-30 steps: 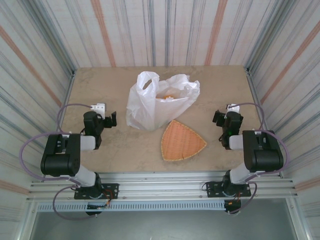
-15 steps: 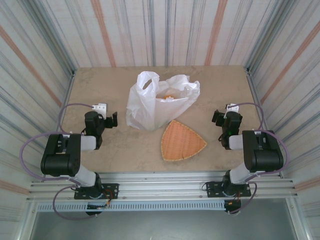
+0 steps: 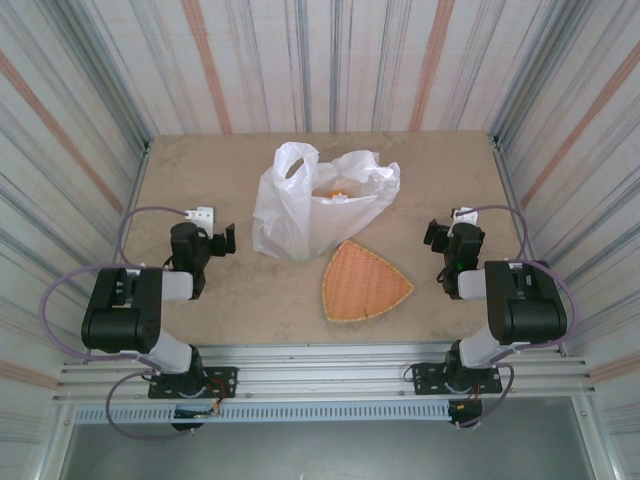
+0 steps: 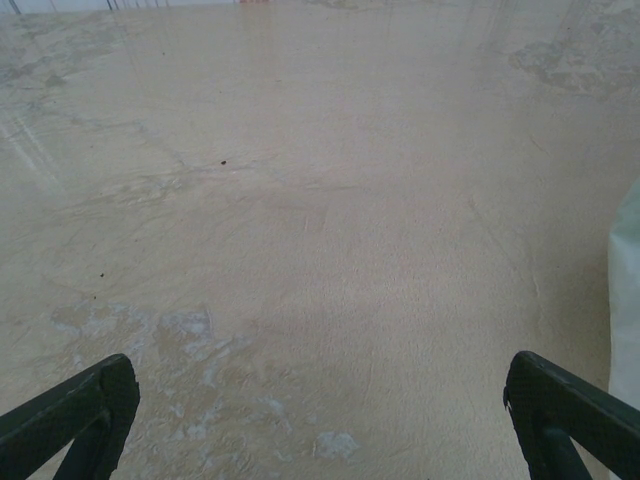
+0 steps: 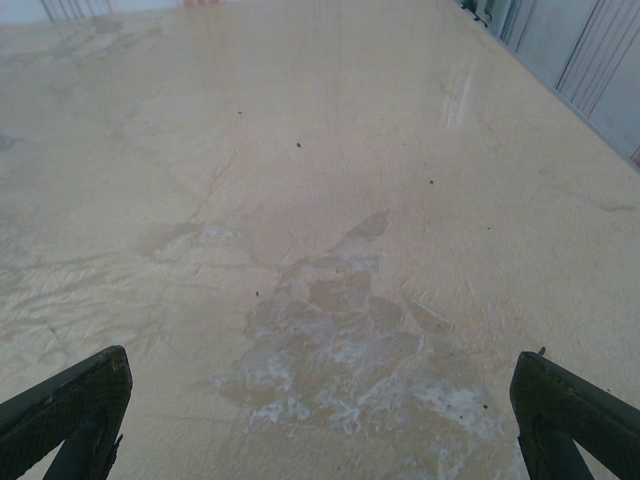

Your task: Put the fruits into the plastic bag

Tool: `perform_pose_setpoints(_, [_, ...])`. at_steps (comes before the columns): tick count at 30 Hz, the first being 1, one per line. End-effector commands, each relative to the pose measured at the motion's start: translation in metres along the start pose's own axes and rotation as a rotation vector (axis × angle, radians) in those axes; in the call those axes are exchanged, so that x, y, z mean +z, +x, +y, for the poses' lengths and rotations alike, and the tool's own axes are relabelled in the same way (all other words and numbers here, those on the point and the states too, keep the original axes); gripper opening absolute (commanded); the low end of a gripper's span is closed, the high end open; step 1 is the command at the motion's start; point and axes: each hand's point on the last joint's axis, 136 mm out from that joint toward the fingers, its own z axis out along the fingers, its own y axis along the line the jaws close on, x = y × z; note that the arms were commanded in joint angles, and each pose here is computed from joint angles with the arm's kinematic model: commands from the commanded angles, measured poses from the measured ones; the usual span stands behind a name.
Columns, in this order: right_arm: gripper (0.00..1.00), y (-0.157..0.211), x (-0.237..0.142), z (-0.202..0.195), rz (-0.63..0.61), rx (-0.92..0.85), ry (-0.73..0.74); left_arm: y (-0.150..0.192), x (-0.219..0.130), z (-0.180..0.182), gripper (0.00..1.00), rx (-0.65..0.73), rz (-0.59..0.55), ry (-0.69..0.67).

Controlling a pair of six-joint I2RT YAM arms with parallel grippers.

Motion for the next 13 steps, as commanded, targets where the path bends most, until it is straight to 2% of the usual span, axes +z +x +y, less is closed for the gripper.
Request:
perform_pose_setpoints(1, [0.99, -0.0107, 0.0022, 0.0022, -0.027, 0.024, -0.009, -0.0103, -0.0013, 0.0011, 0.99, 0.032, -0.027, -0.014])
perform_pose_setpoints(13, [0.99, -0.0103, 0.0022, 0.0022, -0.026, 0.024, -0.010, -0.0104, -0.0010, 0.0012, 0.99, 0.031, -0.027, -0.014])
